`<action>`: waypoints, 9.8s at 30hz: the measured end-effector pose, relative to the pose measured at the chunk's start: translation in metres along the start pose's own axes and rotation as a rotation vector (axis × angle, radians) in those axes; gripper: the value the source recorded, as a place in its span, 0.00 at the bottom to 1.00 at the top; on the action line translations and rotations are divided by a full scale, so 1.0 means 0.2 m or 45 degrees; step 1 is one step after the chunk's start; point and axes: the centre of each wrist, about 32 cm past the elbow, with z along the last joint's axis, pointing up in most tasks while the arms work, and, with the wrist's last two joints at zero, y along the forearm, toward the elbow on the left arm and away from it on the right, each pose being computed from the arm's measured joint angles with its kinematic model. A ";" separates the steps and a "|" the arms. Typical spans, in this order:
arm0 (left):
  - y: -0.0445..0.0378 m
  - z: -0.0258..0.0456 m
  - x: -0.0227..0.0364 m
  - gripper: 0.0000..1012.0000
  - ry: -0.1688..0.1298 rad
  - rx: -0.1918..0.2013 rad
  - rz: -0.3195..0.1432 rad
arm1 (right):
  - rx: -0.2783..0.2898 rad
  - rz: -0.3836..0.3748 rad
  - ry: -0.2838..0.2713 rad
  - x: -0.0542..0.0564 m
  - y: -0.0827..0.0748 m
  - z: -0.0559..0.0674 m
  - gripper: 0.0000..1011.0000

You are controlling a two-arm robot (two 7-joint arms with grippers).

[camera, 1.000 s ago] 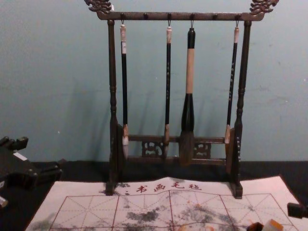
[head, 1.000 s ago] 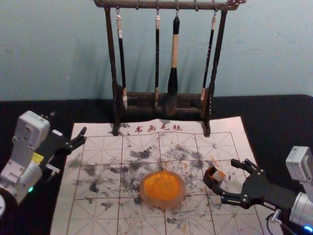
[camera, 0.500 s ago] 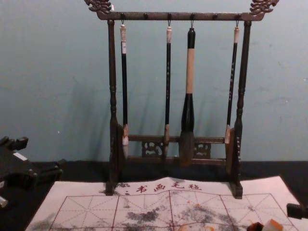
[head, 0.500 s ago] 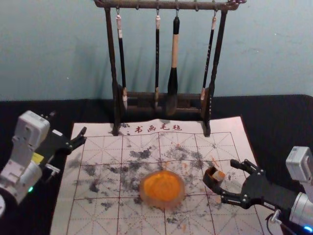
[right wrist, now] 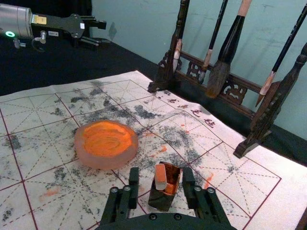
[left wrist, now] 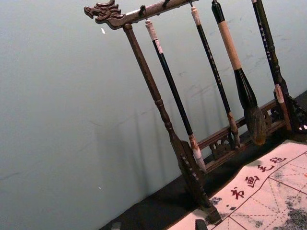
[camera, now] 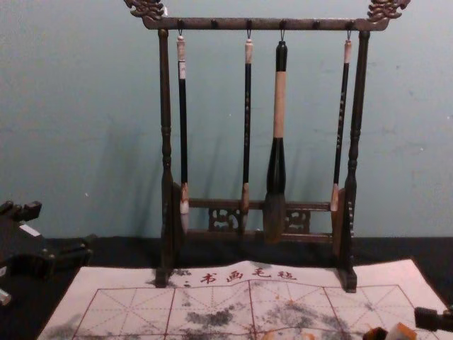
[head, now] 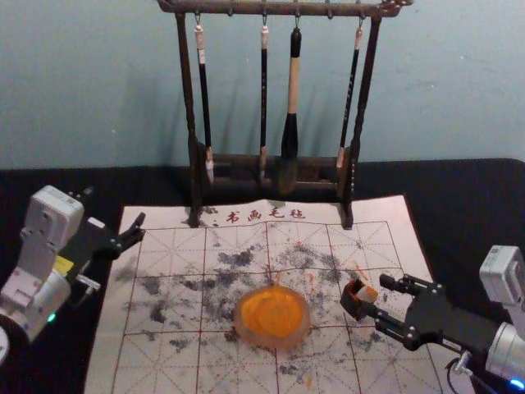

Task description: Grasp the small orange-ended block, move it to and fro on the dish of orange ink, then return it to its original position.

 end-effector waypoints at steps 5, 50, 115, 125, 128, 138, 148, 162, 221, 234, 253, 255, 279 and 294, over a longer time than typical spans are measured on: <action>0.000 0.000 0.000 0.99 0.000 0.000 0.000 | 0.000 0.000 0.000 0.00 0.00 0.00 0.41; 0.000 0.000 0.000 0.99 0.000 0.000 0.000 | 0.019 -0.024 0.006 0.01 0.00 0.03 0.05; 0.000 0.000 0.000 0.99 0.000 0.000 0.000 | 0.077 0.112 -0.081 0.07 0.11 0.30 0.05; 0.000 0.000 0.000 0.99 0.000 0.000 0.000 | 0.050 0.211 -0.110 0.06 0.21 0.31 0.05; 0.000 0.000 0.000 0.99 0.000 0.000 0.000 | 0.024 0.251 -0.132 0.05 0.24 0.32 0.05; 0.000 0.000 0.000 0.99 0.000 0.000 0.000 | -0.062 0.321 -0.191 0.02 0.32 0.36 0.05; 0.000 0.000 0.000 0.99 0.000 0.000 0.000 | -0.102 0.386 -0.232 -0.01 0.38 0.38 0.05; 0.000 0.000 0.000 0.99 0.000 0.000 0.000 | -0.129 0.410 -0.253 -0.01 0.43 0.38 0.05; 0.000 0.000 0.000 0.99 0.000 0.000 0.000 | -0.154 0.398 -0.258 0.03 0.35 0.42 0.05; 0.000 0.000 0.000 0.99 0.000 0.000 0.000 | -0.149 0.421 -0.260 0.00 0.40 0.42 0.05; 0.000 0.000 0.000 0.99 0.000 0.000 0.000 | -0.167 0.397 -0.274 0.03 0.48 0.43 0.05; 0.000 0.000 0.000 0.99 0.000 0.000 0.000 | -0.167 0.385 -0.273 0.04 0.48 0.43 0.05; 0.000 0.000 0.000 0.99 0.000 0.000 0.000 | -0.173 0.390 -0.267 0.04 0.39 0.42 0.05; 0.000 0.000 0.000 0.99 0.000 0.000 0.000 | -0.150 0.452 -0.259 -0.01 0.40 0.42 0.05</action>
